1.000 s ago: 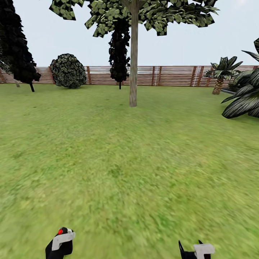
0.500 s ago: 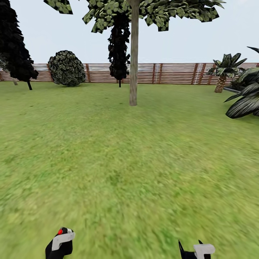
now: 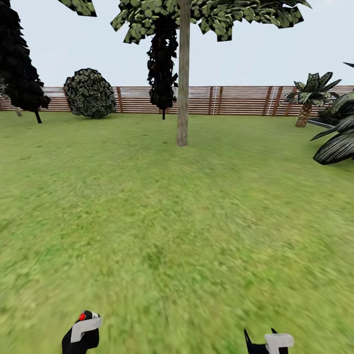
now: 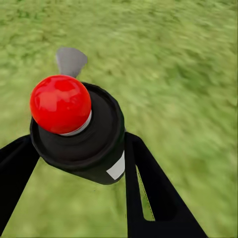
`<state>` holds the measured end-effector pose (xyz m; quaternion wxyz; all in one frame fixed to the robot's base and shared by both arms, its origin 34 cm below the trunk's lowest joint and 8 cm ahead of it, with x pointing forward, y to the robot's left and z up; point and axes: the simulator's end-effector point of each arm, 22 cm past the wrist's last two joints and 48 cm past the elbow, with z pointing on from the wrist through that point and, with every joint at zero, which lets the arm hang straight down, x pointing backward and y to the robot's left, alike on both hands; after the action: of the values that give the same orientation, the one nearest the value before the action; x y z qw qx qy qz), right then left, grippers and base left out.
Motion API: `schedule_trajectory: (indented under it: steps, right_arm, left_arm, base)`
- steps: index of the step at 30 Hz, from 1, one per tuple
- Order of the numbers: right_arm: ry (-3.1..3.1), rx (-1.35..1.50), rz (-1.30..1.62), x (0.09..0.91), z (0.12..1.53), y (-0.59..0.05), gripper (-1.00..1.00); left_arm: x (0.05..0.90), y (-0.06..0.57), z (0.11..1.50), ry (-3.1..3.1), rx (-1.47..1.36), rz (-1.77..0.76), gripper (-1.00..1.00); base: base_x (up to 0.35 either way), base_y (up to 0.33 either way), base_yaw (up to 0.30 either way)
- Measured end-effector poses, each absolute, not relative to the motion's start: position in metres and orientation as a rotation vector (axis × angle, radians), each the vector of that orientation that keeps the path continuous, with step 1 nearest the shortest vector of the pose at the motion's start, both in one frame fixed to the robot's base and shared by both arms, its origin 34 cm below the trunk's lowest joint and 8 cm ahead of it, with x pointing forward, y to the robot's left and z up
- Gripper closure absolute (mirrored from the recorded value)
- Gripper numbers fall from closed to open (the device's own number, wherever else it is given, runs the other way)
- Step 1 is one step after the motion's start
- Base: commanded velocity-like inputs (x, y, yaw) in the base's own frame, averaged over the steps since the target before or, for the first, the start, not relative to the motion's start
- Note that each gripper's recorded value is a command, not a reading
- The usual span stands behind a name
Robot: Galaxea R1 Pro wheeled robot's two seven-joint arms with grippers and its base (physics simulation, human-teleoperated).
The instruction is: In the garden, pick up the pesticide atomizer on the floor and spray pesticide onto both trees until each tree trunk is fully covered.
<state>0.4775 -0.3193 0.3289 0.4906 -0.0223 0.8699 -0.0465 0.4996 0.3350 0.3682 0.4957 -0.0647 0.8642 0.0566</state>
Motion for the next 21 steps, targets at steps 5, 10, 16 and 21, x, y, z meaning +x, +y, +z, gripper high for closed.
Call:
schedule_trajectory:
  steps: [5, 10, 16, 21]
  right_arm:
    - [2.114, -0.055, -0.113, 0.4771, 0.3285, -0.3192, -1.00]
    - [2.114, -0.056, -0.112, 0.4771, 0.3284, -0.3188, -1.00]
    - [2.114, -0.056, -0.112, 0.4772, 0.3285, -0.3189, -1.00]
    - [2.113, -0.056, -0.112, 0.4774, 0.3286, -0.3188, -1.00]
  left_arm:
    - [0.4995, 0.3347, 0.3682, 2.094, -0.156, 0.136, 1.00]
    - [0.4997, 0.3346, 0.3683, 2.094, -0.156, 0.136, 1.00]
    - [0.4994, 0.3346, 0.3681, 2.094, -0.156, 0.136, 1.00]
    - [0.4996, 0.3345, 0.3682, 2.094, -0.155, 0.135, 1.00]
  base:
    - [0.338, 0.000, 0.000]
    - [0.338, 0.000, 0.000]
    - [0.338, 0.000, 0.000]
    - [0.338, 0.000, 0.000]
